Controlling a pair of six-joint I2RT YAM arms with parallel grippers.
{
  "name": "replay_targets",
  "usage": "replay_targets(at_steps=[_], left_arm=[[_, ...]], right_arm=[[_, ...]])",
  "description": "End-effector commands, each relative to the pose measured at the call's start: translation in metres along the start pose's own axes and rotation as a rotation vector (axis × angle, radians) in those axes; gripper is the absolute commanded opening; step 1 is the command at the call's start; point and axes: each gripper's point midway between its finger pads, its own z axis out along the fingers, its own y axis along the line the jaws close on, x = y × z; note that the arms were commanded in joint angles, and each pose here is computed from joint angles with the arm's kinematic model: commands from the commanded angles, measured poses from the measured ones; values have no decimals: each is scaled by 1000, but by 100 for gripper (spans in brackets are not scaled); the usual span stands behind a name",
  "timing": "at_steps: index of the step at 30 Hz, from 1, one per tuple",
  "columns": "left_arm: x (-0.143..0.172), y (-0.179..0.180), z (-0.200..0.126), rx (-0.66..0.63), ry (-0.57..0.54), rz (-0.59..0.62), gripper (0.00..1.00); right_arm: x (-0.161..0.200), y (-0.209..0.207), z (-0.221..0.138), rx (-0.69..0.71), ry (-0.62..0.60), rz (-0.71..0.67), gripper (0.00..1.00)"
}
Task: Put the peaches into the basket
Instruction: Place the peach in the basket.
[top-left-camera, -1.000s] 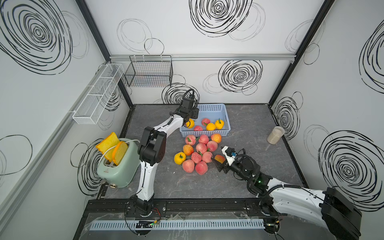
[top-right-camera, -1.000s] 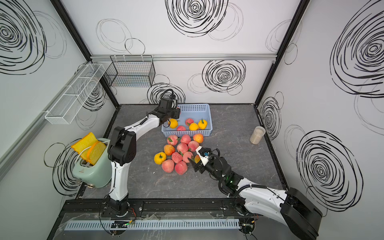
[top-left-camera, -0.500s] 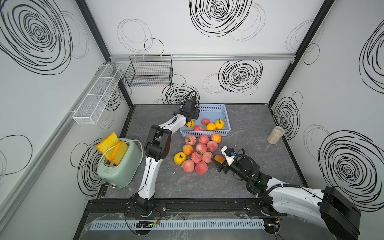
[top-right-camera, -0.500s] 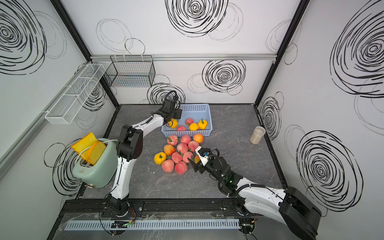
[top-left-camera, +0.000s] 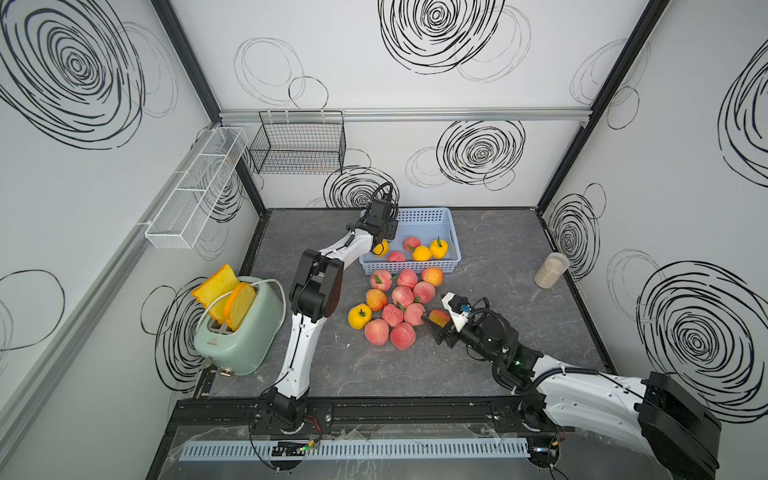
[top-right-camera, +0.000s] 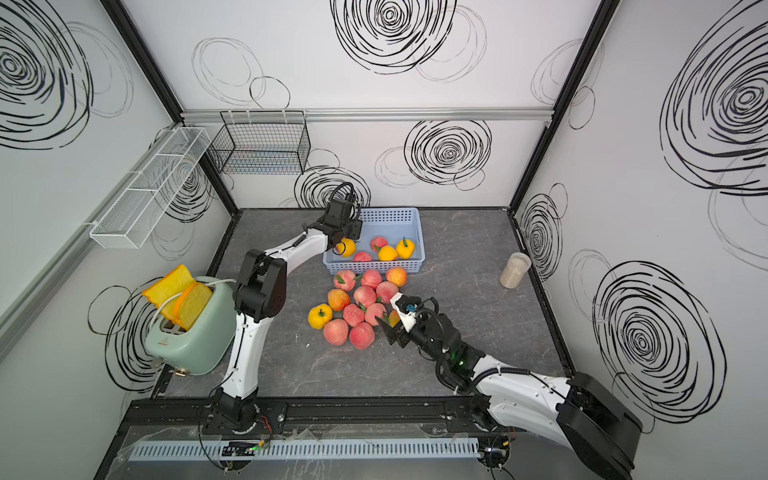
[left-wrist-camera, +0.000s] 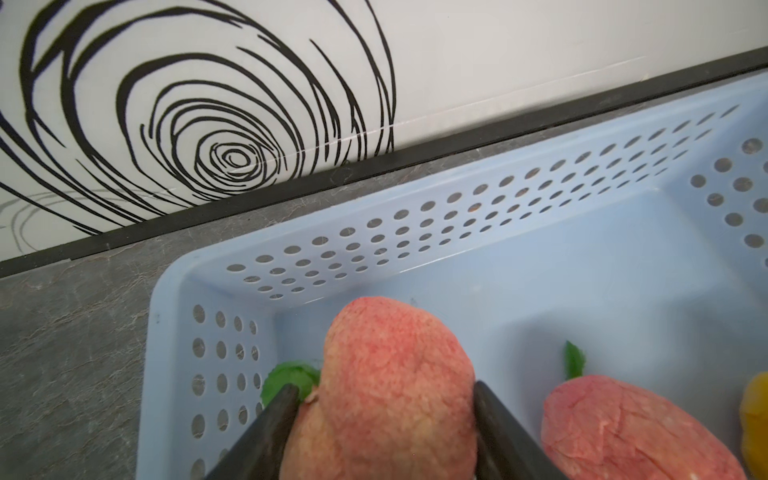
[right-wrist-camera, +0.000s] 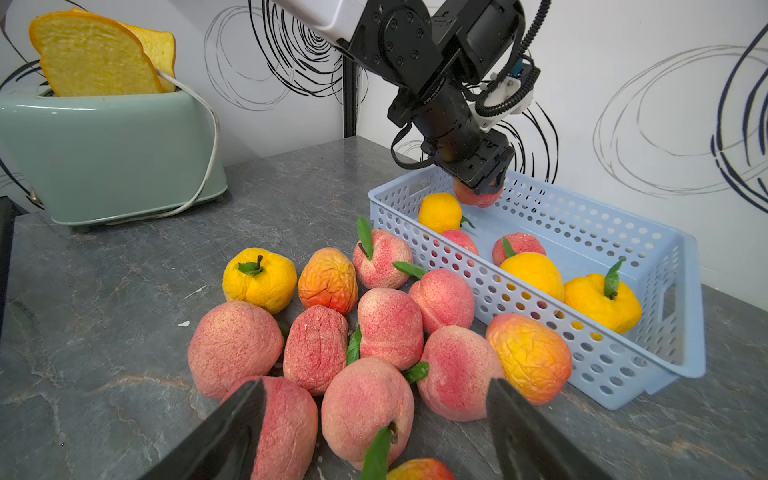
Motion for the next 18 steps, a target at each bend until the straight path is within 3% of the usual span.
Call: replay_targets(at_steps=[1,18], left_arm=[[20,1,8,-21,49,30,55],[35,-1,0,-28,107,38,67]], right_arm=[[-10,2,1,-3,-31,-8,86],[-10,1,2,0,-30,-6,87]])
